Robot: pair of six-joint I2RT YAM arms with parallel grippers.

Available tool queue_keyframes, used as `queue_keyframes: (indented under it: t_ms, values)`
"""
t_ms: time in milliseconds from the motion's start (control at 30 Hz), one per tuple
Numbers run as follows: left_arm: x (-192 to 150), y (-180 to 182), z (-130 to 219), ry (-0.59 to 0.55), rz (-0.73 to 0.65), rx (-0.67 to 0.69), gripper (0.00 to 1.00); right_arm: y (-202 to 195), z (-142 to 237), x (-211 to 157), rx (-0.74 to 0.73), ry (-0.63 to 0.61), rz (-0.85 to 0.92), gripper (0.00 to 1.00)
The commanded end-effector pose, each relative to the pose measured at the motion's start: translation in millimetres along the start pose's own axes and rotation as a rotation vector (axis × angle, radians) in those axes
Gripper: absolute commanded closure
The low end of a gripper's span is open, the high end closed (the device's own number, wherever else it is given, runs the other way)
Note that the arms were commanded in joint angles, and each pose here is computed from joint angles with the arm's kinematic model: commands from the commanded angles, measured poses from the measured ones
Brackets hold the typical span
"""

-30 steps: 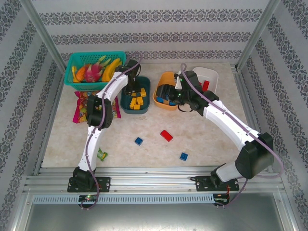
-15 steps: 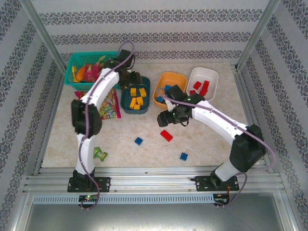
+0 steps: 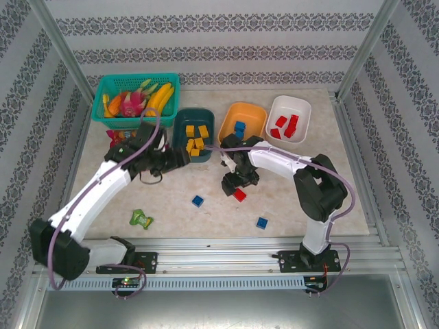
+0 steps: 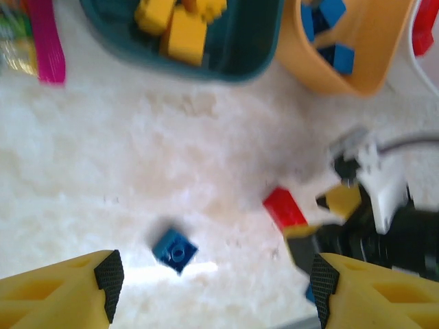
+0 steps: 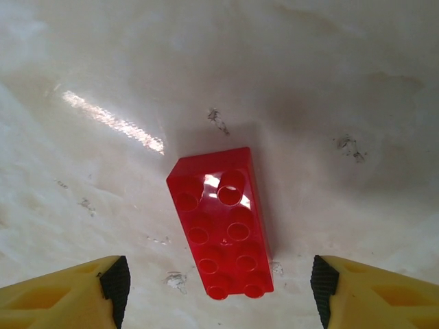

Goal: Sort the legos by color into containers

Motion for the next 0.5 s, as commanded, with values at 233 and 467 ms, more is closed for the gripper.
queue_keyframes:
  t_ms: [233,467]
  values:
    - [-65,-27,32,0.055,-0.079,-0.291,0.22,-2,-21,-2,-0.089,0.05,0.032,0.34]
    - [-73,-20,24,0.073,-0.069,-0.284,0.23,-4,-33,-3,-0.14,0.07,0.047,0.43]
Point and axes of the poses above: each hand's point on the last joint's axis, 136 mm out from that joint toward the fingers, its own z axis back along the fingers, its own y axis along the line the jaws close on, x = y × z, the point moved 1 cm from there along z, back along the fingers, and after that the axes turned 13 degrees about -z, right-handed, at the moved point
